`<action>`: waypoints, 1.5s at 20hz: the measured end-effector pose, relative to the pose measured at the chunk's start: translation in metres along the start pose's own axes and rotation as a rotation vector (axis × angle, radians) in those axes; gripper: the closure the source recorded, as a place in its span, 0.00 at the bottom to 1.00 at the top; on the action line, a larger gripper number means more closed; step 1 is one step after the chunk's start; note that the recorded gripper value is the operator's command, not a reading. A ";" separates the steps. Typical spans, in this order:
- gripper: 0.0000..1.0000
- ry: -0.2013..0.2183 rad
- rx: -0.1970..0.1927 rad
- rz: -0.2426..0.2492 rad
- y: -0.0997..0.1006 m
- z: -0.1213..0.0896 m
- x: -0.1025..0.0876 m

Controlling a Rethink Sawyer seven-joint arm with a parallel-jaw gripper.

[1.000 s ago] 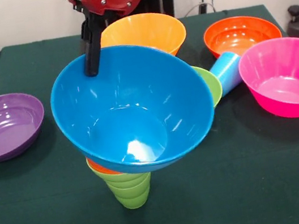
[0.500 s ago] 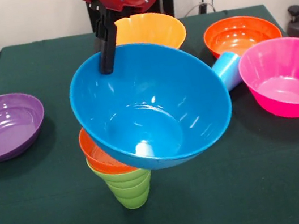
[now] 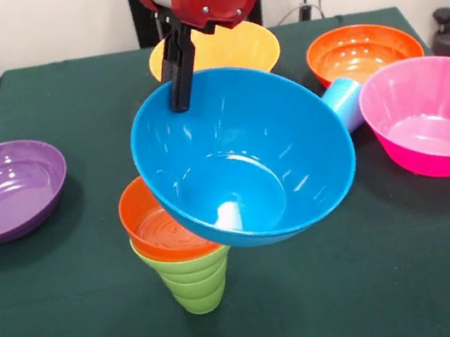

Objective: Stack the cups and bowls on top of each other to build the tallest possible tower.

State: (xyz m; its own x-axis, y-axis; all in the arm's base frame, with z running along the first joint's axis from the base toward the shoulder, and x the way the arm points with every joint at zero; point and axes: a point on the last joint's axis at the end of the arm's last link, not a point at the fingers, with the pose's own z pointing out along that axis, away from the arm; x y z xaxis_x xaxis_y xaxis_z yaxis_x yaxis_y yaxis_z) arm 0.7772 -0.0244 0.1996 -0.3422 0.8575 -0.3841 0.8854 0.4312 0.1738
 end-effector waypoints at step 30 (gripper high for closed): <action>1.00 -0.013 0.024 0.100 -0.116 0.030 -0.053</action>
State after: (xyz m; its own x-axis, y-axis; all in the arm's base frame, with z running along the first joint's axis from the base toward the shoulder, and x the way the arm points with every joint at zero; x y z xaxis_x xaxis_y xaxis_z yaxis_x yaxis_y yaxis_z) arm 0.7023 -0.1282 0.1723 -0.2478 0.8922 -0.3776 0.9223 0.3365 0.1899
